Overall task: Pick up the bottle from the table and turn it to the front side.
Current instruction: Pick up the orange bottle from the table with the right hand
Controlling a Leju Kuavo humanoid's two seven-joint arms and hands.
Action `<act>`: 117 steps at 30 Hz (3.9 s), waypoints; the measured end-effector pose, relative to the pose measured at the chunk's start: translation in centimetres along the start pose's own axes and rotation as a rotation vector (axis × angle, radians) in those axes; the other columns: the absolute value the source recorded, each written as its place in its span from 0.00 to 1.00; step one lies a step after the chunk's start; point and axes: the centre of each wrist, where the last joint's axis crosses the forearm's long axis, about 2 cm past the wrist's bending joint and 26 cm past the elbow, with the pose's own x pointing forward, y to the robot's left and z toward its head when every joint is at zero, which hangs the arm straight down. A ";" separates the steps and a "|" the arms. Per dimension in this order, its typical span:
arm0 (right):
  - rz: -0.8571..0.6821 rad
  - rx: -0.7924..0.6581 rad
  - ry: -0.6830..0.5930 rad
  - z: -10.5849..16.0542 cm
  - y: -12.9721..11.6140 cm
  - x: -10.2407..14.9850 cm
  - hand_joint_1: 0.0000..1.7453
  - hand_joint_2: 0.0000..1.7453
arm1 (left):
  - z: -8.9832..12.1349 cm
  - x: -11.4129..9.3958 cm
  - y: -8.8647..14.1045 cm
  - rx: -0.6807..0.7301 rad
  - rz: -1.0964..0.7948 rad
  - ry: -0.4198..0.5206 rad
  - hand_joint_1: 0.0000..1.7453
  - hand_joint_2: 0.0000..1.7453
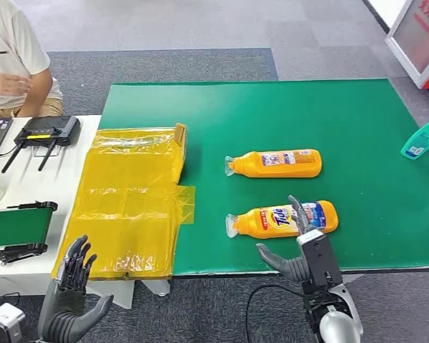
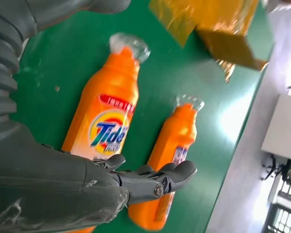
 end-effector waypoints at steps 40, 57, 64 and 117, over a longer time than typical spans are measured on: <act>1.285 0.740 -0.064 -10.8 -7.2 -5.4 0.00 1.00 | -0.5 -1.8 1.5 -0.010 0.000 0.011 0.00 1.00; 1.239 1.002 0.098 -14.3 -10.1 -7.0 0.00 1.00 | -0.4 -2.7 1.7 -0.046 0.016 0.020 0.00 1.00; 1.216 1.041 0.121 -14.5 -10.3 -7.2 0.00 1.00 | -0.5 -2.9 1.7 -0.051 0.019 0.020 0.00 1.00; -0.094 0.525 -0.197 -4.5 8.1 2.0 1.00 1.00 | -6.0 -0.7 -3.5 -0.226 -0.066 -0.194 0.00 1.00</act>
